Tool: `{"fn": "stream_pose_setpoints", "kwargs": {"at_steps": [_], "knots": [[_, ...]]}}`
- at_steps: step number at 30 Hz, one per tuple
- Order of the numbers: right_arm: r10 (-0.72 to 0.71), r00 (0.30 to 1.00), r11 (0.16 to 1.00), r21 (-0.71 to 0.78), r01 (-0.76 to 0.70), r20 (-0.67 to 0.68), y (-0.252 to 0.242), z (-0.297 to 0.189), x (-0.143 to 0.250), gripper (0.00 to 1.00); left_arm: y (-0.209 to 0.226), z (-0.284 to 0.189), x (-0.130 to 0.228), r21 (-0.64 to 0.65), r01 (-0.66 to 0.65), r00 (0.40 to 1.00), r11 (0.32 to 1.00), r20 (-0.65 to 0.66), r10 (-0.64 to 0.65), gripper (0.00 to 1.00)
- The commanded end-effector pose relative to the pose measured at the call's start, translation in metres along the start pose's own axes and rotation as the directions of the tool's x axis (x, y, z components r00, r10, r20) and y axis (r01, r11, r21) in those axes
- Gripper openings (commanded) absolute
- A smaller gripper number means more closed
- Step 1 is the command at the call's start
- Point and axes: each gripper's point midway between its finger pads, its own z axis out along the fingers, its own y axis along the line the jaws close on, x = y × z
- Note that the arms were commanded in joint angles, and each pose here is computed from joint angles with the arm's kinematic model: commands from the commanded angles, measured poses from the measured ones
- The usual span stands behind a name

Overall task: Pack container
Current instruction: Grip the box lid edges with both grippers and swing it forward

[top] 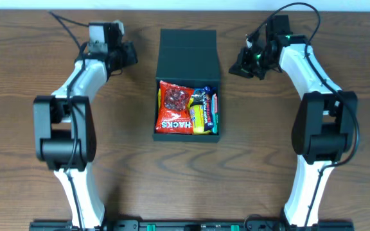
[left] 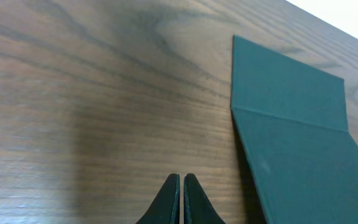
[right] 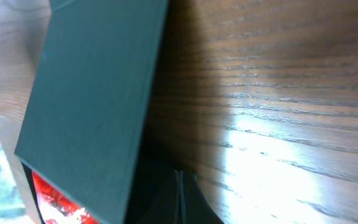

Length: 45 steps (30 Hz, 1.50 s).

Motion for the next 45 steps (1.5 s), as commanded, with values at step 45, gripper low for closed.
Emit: {"fn": "stream_pose_setpoints", "kwargs": {"at_steps": [45], "knots": [[-0.252, 0.968, 0.814, -0.537, 0.22, 0.014, 0.062, -0.006, -0.004, 0.02, -0.114, 0.004, 0.017, 0.571, -0.019, 0.992, 0.821, -0.092, 0.087, 0.06]]}}
